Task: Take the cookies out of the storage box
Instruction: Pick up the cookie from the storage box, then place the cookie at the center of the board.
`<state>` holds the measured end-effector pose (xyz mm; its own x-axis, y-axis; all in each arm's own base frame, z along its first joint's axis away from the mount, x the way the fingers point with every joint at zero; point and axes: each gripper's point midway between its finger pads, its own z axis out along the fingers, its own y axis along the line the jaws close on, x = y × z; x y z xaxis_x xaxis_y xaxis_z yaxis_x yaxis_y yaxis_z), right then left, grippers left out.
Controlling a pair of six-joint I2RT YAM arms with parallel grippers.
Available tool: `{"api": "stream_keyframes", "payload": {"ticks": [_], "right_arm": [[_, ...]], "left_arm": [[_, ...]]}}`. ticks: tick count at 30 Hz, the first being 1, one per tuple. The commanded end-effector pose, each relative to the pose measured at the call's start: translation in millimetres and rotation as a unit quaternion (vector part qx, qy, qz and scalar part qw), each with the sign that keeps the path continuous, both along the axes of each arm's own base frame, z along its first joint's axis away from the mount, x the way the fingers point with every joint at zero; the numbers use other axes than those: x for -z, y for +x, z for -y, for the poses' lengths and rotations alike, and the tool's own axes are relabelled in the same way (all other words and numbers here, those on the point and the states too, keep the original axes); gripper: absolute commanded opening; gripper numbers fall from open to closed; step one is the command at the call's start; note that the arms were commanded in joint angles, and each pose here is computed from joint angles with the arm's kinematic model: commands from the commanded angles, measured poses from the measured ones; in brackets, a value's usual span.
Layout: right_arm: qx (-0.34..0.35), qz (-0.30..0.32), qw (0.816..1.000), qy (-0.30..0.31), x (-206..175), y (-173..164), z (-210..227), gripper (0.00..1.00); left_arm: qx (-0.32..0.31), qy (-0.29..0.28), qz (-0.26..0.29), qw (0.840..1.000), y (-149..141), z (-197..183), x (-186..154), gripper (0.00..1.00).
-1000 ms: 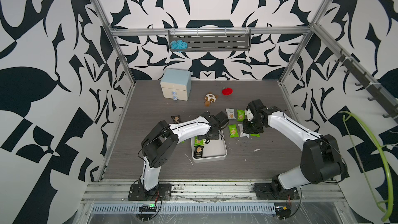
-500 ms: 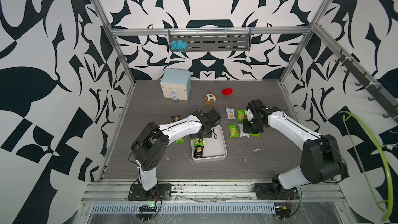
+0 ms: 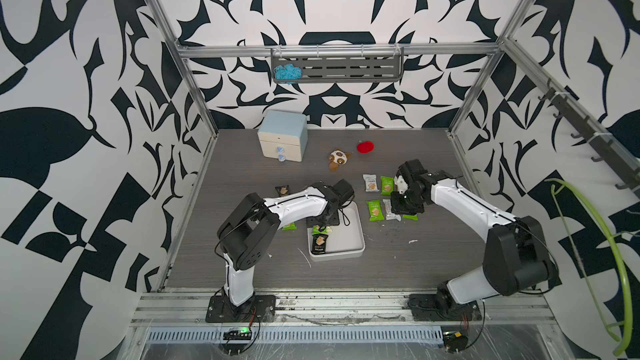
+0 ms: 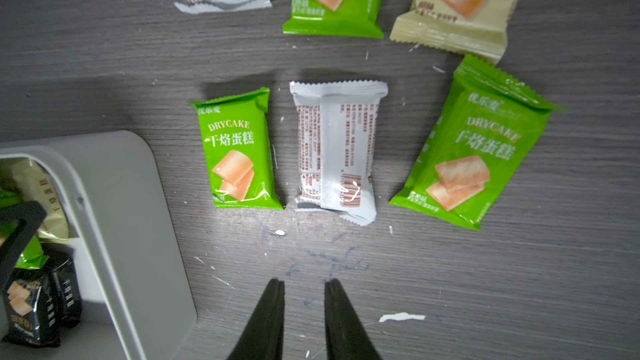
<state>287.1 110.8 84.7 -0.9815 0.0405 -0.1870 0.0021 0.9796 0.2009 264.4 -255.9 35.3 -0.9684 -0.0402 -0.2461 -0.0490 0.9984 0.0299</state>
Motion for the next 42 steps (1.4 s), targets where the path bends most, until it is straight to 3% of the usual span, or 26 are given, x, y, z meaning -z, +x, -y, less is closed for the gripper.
{"api": "stream_keyframes", "payload": {"ticks": [1, 13, 31, 37, 42], "right_arm": [[-0.002, 0.002, 1.0, -0.011, -3, 3, 4, 0.27], [-0.002, 0.001, 1.0, -0.012, -3, 5, 4, 0.26], [0.007, 0.003, 1.0, 0.003, -9, 2, 1, 0.26], [0.023, 0.005, 0.999, 0.023, -12, 6, -5, 0.27], [0.034, 0.008, 0.998, 0.045, -13, 15, -14, 0.27]], "left_arm": [[0.002, 0.002, -0.012, 1.0, -1, 0, 8, 0.64], [0.001, -0.013, 0.002, 1.0, 4, 5, -10, 0.48], [0.003, -0.07, 0.041, 0.997, 11, 17, -69, 0.5], [-0.01, -0.06, 0.052, 0.997, 7, -13, -89, 0.51], [-0.049, -0.057, 0.064, 0.995, 15, -63, -97, 0.51]]}}
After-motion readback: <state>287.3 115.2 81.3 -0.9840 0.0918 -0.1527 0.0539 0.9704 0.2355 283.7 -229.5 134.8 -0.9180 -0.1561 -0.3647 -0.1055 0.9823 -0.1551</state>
